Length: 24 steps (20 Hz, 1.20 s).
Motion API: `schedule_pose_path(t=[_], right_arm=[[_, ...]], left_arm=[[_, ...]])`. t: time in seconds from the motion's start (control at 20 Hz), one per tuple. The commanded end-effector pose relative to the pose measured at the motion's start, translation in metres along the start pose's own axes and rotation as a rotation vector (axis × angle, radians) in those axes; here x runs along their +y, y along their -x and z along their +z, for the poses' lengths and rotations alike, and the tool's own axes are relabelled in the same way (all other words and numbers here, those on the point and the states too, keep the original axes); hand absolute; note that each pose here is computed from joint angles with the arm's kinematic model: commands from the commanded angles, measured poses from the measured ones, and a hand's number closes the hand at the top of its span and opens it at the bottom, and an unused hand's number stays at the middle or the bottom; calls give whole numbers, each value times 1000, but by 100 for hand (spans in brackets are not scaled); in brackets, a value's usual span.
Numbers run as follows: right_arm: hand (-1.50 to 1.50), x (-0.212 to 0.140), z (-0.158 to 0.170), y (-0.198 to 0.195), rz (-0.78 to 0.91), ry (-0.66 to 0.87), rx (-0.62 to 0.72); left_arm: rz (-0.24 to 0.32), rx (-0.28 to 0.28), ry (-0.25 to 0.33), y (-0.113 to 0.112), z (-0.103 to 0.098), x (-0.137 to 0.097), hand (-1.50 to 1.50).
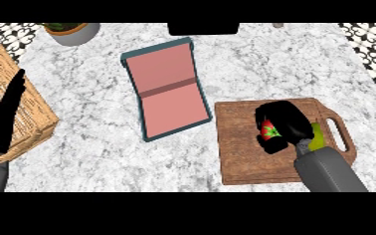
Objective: Pick the tomato from the cutting board and place it in the cardboard box
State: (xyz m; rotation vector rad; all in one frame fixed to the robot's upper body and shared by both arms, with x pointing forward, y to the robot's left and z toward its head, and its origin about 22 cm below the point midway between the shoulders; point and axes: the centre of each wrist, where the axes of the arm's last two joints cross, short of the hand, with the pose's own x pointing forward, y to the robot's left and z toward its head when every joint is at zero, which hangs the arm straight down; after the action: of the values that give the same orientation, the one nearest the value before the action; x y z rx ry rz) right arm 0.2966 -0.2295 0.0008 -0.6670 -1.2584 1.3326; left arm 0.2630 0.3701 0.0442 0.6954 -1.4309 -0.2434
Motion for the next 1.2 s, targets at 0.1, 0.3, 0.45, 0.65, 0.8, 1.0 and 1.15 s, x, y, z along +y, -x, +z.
schedule_pose_path(t=[0.1, 0.3, 0.45, 0.65, 0.8, 1.0, 1.15], right_arm=[[150, 38, 26, -27, -122, 159, 414], [150, 20, 51, -54, -40, 349, 514], [150, -1, 71, -89, -16, 467, 523], [150, -34, 95, -128, 46, 670, 414], [150, -48, 112, -166, 42, 686, 357], [150, -64, 111, -202, 14, 683, 294], [150, -75, 89, -214, -56, 690, 266]], left_arm=[[15, 137, -22, 39, 22, 6, 0], [25, 130, -19, 26, 23, 2, 0], [10, 116, -4, 32, 25, -6, 0], [38, 113, 6, 32, 25, -2, 0], [28, 92, 17, 17, 12, -25, 0], [27, 72, 23, 15, 12, -39, 0], [28, 67, 34, 15, 3, -27, 0]])
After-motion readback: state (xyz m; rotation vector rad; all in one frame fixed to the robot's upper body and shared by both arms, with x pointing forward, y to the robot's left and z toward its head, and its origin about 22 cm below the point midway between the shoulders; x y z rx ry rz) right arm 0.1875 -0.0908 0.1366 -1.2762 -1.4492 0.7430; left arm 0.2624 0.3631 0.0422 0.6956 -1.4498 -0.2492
